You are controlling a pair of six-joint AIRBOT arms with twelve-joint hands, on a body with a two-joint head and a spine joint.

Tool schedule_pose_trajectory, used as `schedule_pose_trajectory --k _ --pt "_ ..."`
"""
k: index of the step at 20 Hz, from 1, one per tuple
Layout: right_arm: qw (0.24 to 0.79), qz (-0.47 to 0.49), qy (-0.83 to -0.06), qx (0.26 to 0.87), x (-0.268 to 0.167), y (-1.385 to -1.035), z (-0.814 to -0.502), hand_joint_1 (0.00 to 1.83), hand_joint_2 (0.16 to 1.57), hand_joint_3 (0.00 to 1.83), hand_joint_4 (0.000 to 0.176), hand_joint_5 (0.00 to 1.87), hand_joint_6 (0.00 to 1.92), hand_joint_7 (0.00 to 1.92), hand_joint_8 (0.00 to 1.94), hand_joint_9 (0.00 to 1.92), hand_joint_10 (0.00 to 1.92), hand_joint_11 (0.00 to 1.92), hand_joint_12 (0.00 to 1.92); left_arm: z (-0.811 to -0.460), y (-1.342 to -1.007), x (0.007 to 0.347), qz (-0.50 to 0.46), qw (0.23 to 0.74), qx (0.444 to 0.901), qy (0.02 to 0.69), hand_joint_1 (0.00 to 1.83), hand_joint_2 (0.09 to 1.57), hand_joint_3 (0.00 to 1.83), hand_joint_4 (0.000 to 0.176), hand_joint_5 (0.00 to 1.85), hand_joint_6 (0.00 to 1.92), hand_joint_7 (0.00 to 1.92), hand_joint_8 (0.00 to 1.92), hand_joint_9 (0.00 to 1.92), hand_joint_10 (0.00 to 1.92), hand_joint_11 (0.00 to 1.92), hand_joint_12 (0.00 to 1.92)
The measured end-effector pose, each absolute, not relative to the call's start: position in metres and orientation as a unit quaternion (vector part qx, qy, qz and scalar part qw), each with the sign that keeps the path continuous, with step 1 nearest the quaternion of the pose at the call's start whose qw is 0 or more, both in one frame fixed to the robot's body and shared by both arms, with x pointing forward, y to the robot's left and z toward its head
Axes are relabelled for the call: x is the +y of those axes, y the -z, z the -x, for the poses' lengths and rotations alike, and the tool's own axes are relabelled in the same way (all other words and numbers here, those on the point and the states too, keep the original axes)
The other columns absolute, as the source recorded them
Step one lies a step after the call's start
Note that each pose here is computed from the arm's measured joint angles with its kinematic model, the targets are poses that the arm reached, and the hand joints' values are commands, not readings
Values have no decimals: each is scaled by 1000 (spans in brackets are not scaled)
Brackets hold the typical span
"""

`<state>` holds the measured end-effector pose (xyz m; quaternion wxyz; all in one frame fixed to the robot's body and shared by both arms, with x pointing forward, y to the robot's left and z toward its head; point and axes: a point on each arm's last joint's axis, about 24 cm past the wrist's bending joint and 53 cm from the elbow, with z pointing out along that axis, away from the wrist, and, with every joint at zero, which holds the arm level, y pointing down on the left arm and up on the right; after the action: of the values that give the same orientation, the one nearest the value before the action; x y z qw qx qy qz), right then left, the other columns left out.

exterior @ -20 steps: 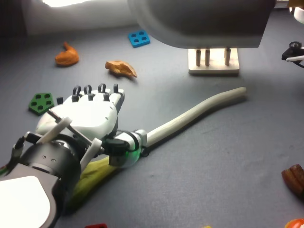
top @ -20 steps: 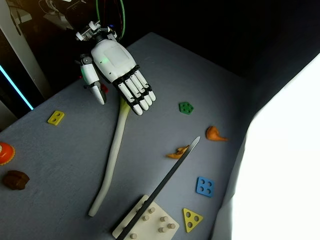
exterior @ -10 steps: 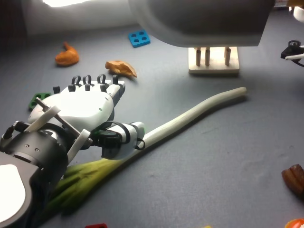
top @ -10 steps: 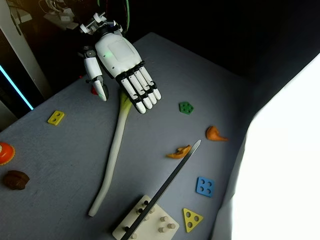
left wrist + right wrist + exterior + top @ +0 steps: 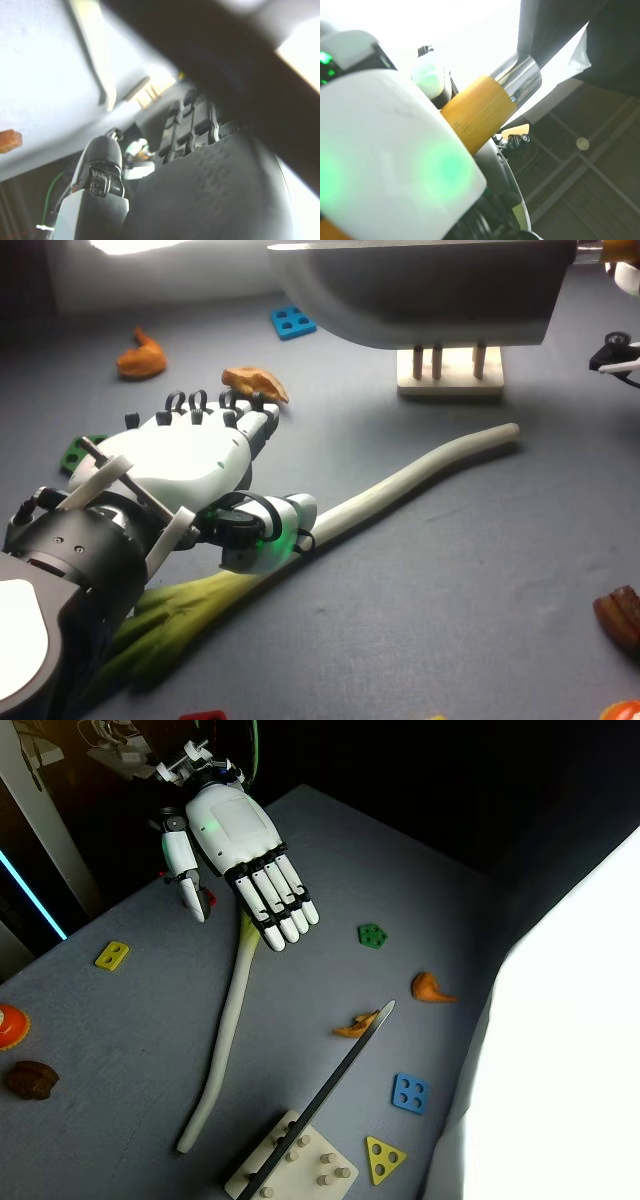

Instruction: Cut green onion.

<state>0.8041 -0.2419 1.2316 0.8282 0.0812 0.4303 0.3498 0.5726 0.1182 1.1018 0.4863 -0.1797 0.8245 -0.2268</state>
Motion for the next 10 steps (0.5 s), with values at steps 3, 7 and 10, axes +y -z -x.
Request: schedule_pose_trajectory --k 3,7,10 --pt "824 -76 -348 441 -238 -1222 -804 1549 720 903 176 1430 1921 1575 1941 1618 1921 1705 1921 -573 -1102 118 179 487 824 227 116 1412 0 0 2 1 0 0 0 0 0 0" --pt "828 -74 -338 441 -241 -1212 -808 1535 719 889 176 1403 1921 1567 1941 1625 1921 1716 1921 -574 -1102 119 179 487 824 227 115 1416 1 0 10 4 0 0 0 0 0 0" --pt "824 -78 -344 443 -243 -1207 -808 1526 726 885 176 1384 1921 1556 1941 1623 1921 1712 1921 -575 -1102 120 179 488 823 226 127 1413 0 0 10 2 0 0 0 0 0 0"
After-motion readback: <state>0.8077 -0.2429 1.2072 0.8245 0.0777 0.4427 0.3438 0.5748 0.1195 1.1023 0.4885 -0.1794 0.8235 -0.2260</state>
